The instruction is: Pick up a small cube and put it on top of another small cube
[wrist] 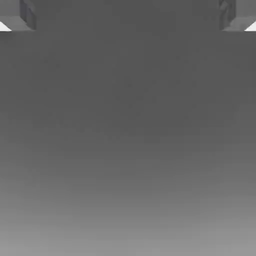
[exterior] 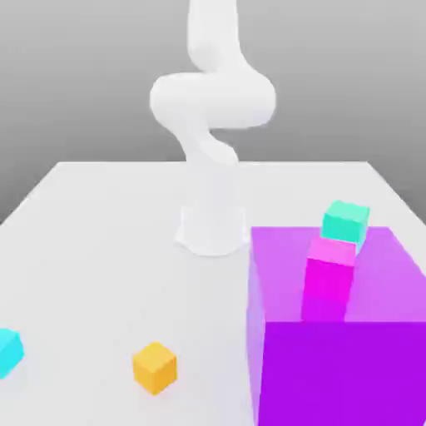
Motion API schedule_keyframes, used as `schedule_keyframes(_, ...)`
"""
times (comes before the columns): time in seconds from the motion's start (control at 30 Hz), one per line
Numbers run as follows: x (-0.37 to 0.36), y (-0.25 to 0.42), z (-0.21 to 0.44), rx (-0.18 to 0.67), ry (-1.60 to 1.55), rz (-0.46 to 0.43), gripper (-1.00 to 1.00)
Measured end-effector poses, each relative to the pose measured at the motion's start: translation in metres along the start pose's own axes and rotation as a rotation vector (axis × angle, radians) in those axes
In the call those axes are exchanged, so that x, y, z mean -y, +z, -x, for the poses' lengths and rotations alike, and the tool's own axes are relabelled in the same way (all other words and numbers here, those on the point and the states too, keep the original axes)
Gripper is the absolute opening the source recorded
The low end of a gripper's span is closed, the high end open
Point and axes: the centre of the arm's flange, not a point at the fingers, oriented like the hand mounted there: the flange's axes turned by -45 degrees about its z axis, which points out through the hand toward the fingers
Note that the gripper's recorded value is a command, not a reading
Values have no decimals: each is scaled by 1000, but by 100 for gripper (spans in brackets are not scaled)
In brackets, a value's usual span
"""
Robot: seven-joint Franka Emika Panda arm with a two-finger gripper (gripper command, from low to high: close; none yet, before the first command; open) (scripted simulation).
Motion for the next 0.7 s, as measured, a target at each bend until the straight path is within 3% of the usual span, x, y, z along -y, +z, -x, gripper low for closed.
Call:
schedule_keyframes(0.33, -115, 180, 25, 216, 530, 284, 0)
schedule_keyframes(0.7, -277, 319, 154, 396, 1166, 537, 0)
